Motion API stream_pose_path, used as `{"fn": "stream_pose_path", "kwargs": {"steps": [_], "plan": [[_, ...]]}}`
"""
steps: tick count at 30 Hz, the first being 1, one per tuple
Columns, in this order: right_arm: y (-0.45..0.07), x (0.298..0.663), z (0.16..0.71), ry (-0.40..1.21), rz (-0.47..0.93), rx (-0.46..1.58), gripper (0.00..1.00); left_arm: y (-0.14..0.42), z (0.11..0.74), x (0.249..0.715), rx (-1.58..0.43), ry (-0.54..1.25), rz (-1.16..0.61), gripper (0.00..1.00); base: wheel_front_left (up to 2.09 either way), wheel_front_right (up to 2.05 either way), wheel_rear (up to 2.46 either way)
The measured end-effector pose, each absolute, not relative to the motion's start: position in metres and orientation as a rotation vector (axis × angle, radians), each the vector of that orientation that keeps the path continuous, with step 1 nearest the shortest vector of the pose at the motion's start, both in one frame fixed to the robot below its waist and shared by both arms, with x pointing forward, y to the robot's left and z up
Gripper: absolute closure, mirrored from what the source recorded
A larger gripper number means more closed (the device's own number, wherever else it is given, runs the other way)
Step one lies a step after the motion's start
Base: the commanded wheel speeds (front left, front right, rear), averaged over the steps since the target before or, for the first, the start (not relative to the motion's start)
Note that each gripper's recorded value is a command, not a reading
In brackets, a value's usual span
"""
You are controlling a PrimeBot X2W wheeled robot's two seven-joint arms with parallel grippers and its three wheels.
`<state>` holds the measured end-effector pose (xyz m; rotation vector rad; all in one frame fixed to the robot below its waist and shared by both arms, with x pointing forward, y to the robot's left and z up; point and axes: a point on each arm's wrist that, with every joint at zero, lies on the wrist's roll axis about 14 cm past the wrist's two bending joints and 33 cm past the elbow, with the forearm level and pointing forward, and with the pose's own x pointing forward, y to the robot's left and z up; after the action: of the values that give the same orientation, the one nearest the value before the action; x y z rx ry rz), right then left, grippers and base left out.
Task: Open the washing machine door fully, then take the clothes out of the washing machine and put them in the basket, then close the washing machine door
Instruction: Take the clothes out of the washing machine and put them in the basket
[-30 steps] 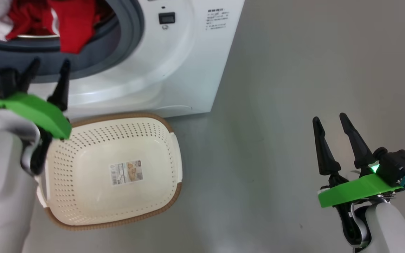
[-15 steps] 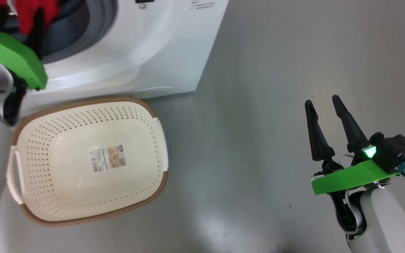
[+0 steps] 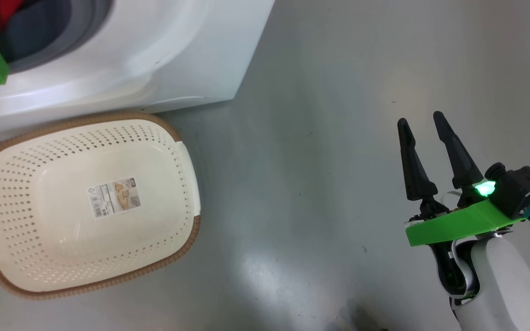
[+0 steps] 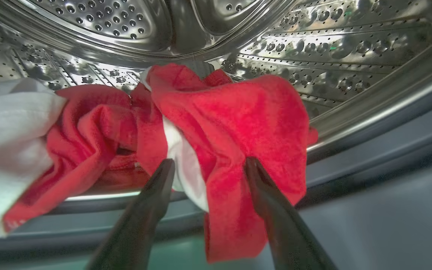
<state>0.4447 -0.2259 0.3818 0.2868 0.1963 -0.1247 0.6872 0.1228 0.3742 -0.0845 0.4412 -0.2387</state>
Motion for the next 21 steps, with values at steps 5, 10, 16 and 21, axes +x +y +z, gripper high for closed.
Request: {"fn": "stream_pose_path", "kwargs": {"steps": [5,10,16,21], "plan": [[-0.23,0.442,0.379,0.204,-0.137,0.286,0.0,0.121,0.362,0.689,-0.093,0.471,-0.238,0.0,0.0,0.0,0.0],[-0.233,0.44,0.378,0.208,-0.145,0.281,0.0,0.119,0.36,0.692,-0.1,0.473,-0.242,0.0,0.0,0.0,0.0],[-0.234,0.441,0.382,0.198,-0.146,0.28,0.0,0.114,0.363,0.691,-0.101,0.472,-0.256,1.0,0.0,0.0,0.0],[-0.234,0.441,0.388,0.184,-0.146,0.282,0.0,0.113,0.374,0.691,-0.11,0.428,-0.26,1.0,0.0,0.0,0.0]]}}
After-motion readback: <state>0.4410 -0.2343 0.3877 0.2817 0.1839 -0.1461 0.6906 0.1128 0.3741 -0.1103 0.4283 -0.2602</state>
